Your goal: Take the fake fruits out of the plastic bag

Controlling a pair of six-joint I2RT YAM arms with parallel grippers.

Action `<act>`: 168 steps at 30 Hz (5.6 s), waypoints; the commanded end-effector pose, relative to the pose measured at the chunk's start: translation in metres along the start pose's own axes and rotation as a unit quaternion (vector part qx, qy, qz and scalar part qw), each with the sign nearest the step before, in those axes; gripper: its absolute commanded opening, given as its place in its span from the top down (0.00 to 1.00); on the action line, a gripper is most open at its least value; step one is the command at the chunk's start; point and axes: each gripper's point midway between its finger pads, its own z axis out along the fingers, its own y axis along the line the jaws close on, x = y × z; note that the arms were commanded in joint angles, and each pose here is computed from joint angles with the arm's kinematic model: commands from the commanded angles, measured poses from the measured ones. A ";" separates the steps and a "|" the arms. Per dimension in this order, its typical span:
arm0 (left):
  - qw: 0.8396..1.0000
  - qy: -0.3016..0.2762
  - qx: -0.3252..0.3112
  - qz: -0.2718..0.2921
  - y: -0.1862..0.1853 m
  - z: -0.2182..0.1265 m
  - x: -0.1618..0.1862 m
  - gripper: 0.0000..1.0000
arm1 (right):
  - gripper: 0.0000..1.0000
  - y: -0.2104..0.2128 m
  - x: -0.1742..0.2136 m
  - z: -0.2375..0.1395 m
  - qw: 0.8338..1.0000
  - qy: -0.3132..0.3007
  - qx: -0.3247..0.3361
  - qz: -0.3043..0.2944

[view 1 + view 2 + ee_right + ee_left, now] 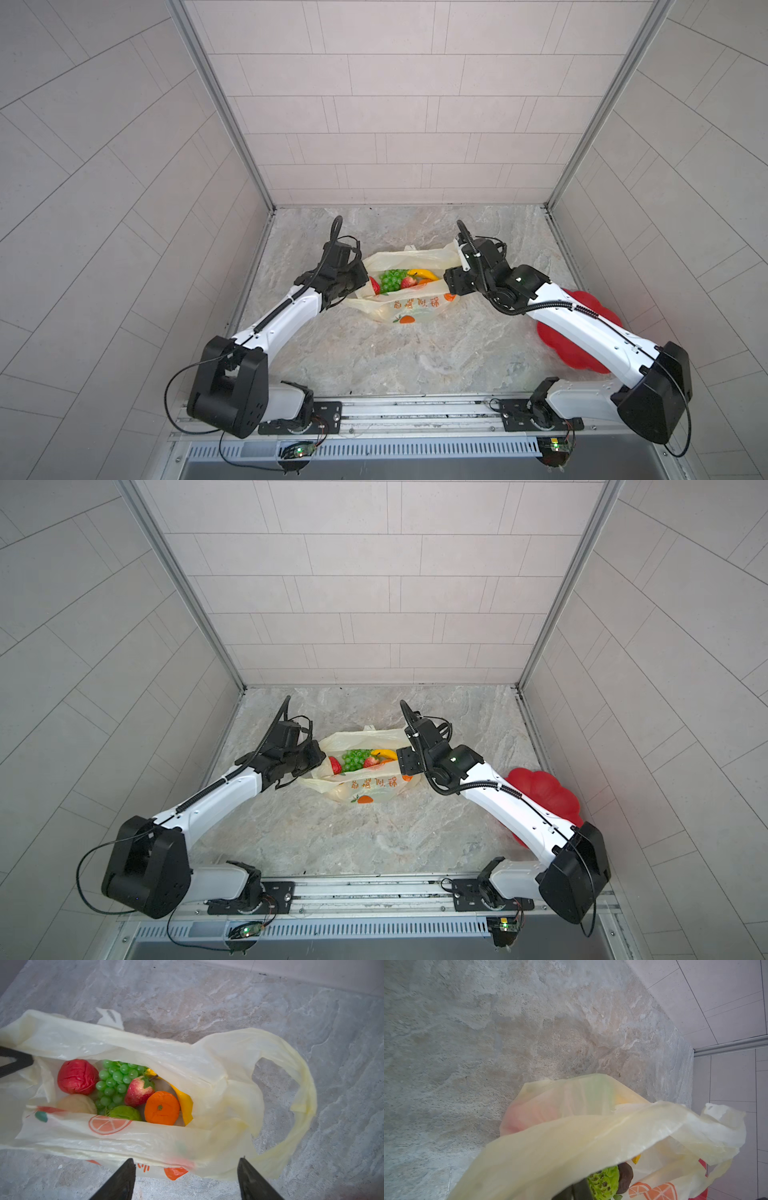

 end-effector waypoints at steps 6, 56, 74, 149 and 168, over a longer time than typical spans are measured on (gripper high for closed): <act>1.000 -0.004 0.028 0.011 -0.022 -0.015 0.009 1.00 | 0.24 0.062 -0.005 0.043 0.997 0.039 -0.010 -0.070; 0.999 0.014 0.037 0.004 0.010 -0.015 0.024 1.00 | 0.34 0.016 -0.046 0.092 0.995 0.064 0.027 -0.070; 0.999 -0.002 0.052 -0.013 0.008 -0.013 0.020 1.00 | 0.36 -0.005 -0.077 0.080 0.996 0.065 0.037 -0.056; 0.975 0.043 -0.204 0.081 0.045 -0.007 0.067 0.12 | 0.92 0.034 0.090 0.046 0.998 0.060 -0.027 -0.010; 0.989 -0.041 -0.139 0.028 0.072 -0.024 0.064 1.00 | 0.94 -0.007 -0.002 0.120 0.991 0.036 -0.065 0.110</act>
